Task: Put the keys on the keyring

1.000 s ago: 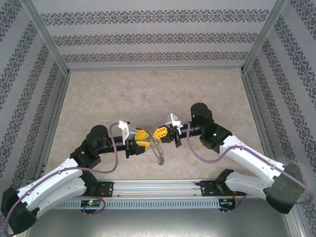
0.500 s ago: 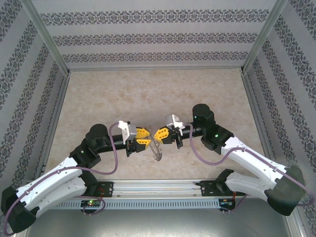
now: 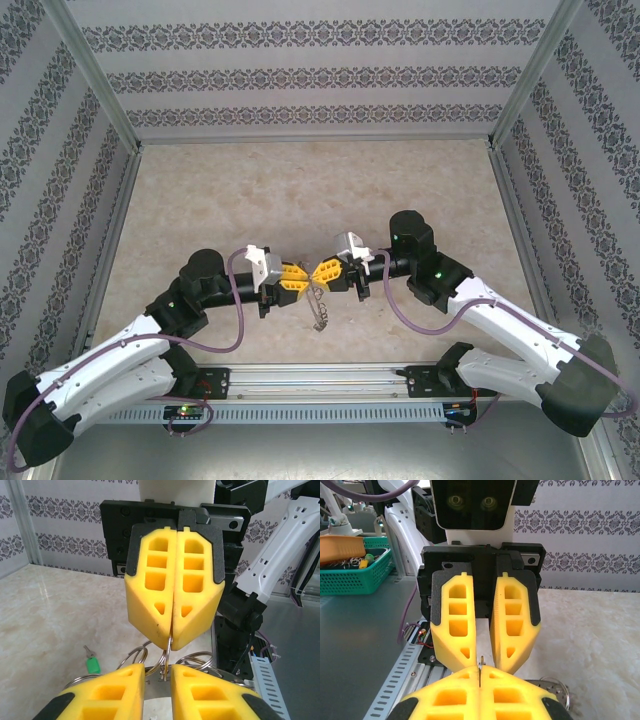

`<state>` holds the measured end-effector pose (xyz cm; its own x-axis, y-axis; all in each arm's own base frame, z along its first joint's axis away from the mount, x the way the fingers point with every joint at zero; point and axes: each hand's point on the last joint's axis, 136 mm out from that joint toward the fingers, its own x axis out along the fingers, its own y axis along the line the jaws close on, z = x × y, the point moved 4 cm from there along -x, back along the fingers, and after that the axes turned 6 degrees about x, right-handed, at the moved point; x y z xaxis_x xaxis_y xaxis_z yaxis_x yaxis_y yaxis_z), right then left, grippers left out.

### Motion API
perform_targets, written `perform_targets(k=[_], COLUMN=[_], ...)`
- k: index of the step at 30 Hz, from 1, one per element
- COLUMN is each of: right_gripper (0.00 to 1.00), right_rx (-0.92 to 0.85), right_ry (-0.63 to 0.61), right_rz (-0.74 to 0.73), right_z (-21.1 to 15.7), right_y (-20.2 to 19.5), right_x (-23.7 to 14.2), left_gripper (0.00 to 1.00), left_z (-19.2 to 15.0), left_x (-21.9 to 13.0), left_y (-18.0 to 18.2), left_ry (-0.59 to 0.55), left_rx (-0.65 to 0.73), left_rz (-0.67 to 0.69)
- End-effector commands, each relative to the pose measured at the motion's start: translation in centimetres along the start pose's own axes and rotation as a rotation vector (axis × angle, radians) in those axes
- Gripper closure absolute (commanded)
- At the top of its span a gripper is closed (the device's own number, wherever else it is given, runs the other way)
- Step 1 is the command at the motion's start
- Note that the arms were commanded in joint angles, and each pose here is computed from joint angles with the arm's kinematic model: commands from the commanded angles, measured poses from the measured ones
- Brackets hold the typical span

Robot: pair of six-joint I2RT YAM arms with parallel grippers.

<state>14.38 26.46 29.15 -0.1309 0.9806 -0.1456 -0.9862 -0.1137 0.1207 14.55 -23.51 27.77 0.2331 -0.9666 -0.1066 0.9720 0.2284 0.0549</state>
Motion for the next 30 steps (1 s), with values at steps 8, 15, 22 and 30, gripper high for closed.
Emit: perform_targets(k=[8, 15, 22, 30], right_gripper=[1.00, 0.72, 0.65, 0.75], right_rx=[-0.021, -0.005, -0.046, -0.104], right_ry=[-0.013, 0.026, 0.116, 0.161], right_rz=[0.013, -0.087, -0.273, -0.307], right_z=[0.1, -0.6, -1.9, -2.0], right_y=[0.6, 0.0, 0.4, 0.6], right_x=[0.2, -0.3, -2.0, -1.1], left_gripper=[1.00, 1.00, 1.00, 1.00], left_z=[1.9, 1.7, 1.1, 0.9], left_x=[0.1, -0.2, -0.4, -0.1], left_y=[-0.7, -0.7, -0.4, -0.4], left_ry=[-0.051, -0.018, 0.069, 0.097], left_rx=[0.043, 0.052, 0.068, 0.067], left_rz=[-0.042, -0.033, -0.011, -0.014])
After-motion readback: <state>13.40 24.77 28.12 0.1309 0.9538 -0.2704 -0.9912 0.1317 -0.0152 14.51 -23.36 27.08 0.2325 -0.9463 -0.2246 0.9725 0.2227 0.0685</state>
